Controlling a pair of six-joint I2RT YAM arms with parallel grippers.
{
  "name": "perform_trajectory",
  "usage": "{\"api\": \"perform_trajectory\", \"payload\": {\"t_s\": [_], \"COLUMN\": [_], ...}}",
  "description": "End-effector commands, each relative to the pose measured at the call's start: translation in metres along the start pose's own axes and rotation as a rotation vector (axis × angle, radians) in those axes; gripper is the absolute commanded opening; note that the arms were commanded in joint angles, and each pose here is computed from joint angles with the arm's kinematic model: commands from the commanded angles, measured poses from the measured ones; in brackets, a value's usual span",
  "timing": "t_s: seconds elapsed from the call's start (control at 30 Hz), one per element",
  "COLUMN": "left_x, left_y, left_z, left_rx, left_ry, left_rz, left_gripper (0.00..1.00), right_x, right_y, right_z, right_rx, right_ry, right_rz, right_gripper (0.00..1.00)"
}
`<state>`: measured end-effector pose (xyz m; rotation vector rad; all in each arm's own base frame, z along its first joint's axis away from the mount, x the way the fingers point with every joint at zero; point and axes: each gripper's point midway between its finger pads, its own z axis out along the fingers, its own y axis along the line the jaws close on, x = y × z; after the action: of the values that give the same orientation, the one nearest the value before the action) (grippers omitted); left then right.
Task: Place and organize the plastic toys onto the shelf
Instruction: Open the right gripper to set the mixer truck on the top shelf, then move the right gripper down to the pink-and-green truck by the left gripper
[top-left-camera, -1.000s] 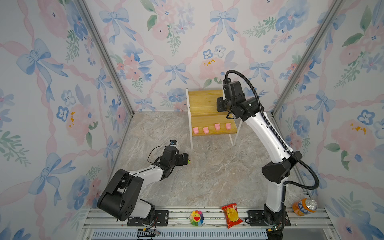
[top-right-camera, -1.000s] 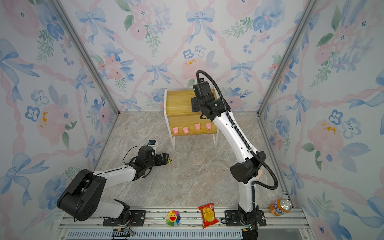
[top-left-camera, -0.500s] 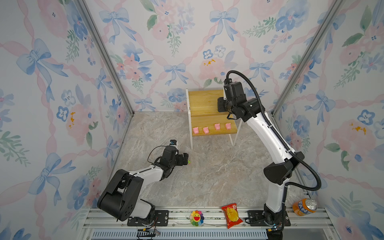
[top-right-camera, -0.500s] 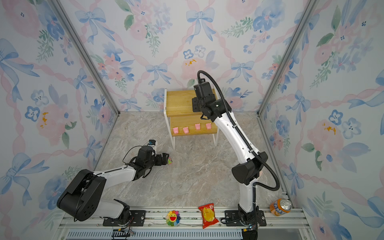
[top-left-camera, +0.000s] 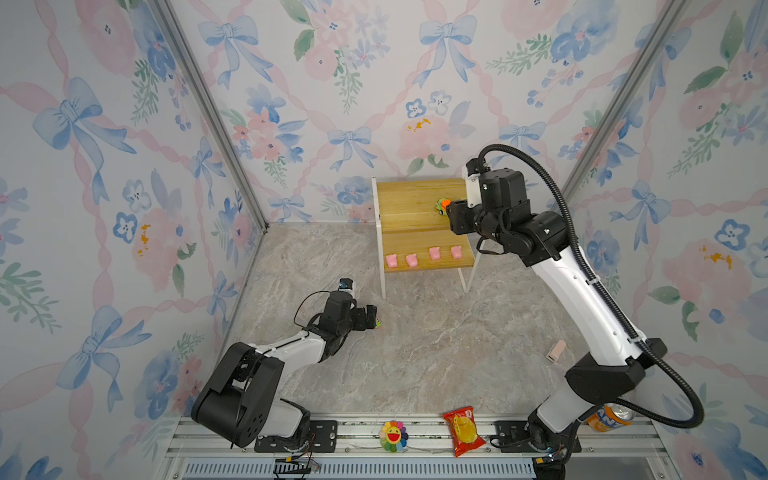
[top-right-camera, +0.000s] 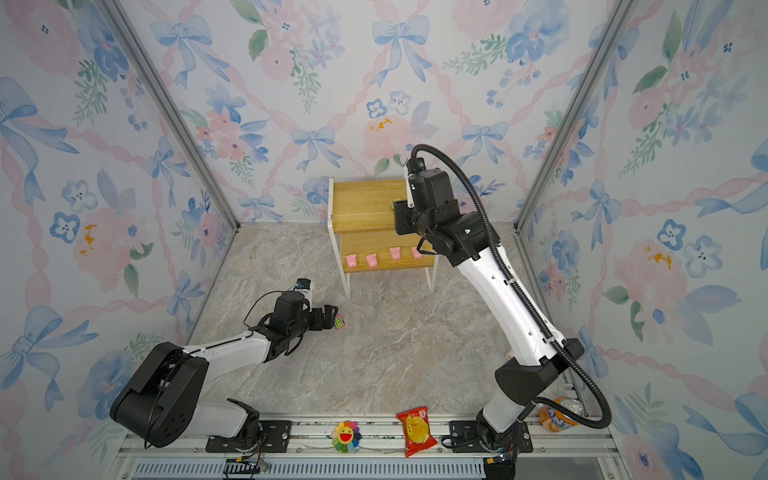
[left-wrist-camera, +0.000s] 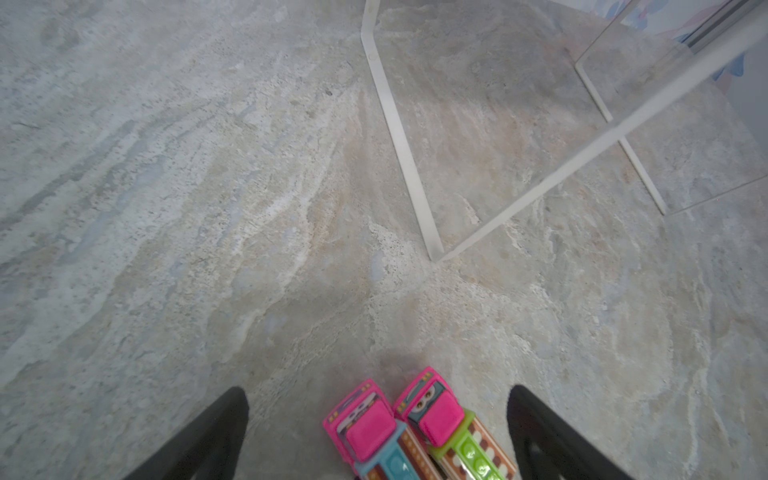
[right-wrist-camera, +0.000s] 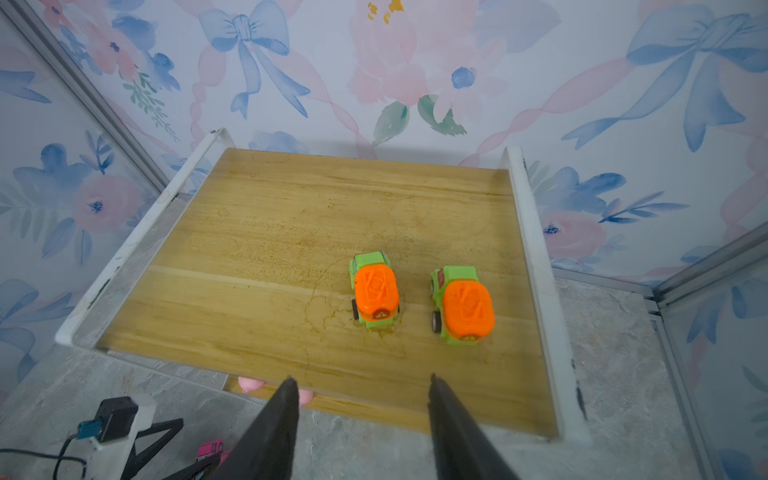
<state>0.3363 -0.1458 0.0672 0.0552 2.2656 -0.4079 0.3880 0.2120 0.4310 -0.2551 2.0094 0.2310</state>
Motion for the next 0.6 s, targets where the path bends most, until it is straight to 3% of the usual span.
{"api": "perform_trajectory", "payload": {"t_s": [0.0, 0.2, 0.37, 0.57], "left_x": [-0.002, -0.001, -0.003, -0.002], "left_y": [-0.002, -0.004, -0.005, 0.006], "left_z": [-0.002, -0.002, -0.006, -0.012], "left_rx": [-0.002, 0.007, 0.011, -0.035], "left_ry": [-0.002, 0.003, 0.005, 0.019], "left_rz": [0.014, 0.011, -0.004, -0.033], "left_gripper": [0.98, 0.98, 0.98, 0.98], "right_x": [0.003, 0.045, 0.133, 0.218], "right_y": [0.009, 0.023, 0.051, 0.094], "right_z": [-0.018, -0.033, -0.014, 0.000], "right_rx": [-0.083, -0.244, -0.345, -0.429], "right_ry": [-0.022, 0.034, 0.179, 0.155], "right_rz": [-0.013, -0.014, -0.122, -0.225], "right_gripper": [0.53, 0.53, 0.60, 0.63]}}
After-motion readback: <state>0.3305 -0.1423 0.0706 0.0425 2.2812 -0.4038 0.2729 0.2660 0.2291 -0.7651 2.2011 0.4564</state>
